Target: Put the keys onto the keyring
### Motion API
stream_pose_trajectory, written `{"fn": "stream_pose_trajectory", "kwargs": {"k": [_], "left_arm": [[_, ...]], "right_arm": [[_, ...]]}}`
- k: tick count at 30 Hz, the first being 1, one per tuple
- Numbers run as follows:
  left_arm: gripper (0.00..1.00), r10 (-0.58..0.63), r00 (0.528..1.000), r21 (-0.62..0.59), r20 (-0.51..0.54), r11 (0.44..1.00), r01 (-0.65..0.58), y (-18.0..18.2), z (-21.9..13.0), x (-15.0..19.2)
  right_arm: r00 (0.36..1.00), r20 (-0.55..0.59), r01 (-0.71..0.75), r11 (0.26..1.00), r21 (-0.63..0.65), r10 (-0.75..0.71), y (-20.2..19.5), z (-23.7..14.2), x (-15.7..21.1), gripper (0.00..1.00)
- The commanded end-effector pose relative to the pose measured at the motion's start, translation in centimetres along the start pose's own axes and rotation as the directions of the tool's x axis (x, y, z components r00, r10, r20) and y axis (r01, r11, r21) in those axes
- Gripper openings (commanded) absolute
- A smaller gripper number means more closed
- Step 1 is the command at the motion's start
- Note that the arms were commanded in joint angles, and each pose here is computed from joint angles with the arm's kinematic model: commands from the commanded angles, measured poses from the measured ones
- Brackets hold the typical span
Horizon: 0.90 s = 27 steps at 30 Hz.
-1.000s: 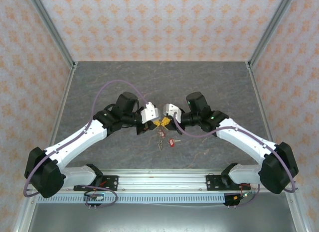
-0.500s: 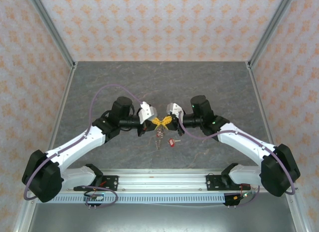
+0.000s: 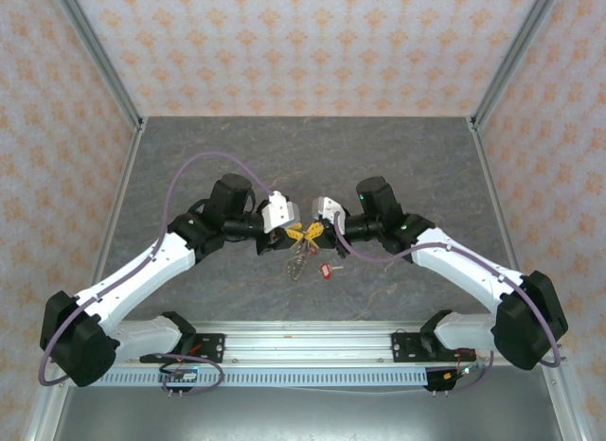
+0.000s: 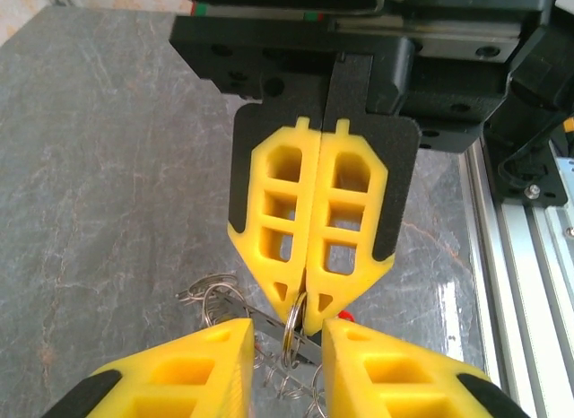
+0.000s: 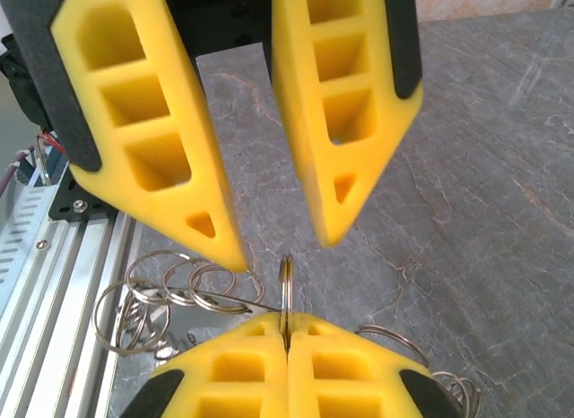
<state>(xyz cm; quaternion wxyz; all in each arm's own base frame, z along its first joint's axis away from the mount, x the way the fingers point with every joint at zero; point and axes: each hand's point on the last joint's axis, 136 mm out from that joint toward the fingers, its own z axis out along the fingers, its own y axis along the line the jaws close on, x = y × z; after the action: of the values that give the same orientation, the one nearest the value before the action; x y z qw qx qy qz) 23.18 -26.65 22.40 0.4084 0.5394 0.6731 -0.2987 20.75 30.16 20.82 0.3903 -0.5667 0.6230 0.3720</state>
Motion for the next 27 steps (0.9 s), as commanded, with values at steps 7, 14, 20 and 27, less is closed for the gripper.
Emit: {"fn": "stream_pose_trajectory", "kwargs": {"k": [7,14,20,27], "left_arm": [[0.25,0.019,0.997,0.022,-0.078,1.0,-0.017,-0.1,0.2,0.6],[0.0,0.033,0.995,0.034,-0.09,0.999,-0.03,-0.2,0.3,0.7],[0.0,-0.002,1.0,0.01,0.008,1.0,0.002,0.0,0.3,-0.2],[0.0,-0.058,0.974,-0.026,0.22,0.998,0.065,0.6,-0.2,-2.3]], "right_arm": [[0.996,0.035,0.083,0.996,-0.021,-0.083,0.3,-0.1,-2.5,0.0],[0.995,0.024,0.098,0.995,-0.009,-0.097,0.3,0.0,-2.5,0.0],[0.998,0.026,0.058,0.997,0.056,-0.059,-0.5,0.0,-1.3,0.07],[0.987,0.159,-0.049,0.996,0.069,0.038,-1.0,0.4,-0.6,0.13]]}}
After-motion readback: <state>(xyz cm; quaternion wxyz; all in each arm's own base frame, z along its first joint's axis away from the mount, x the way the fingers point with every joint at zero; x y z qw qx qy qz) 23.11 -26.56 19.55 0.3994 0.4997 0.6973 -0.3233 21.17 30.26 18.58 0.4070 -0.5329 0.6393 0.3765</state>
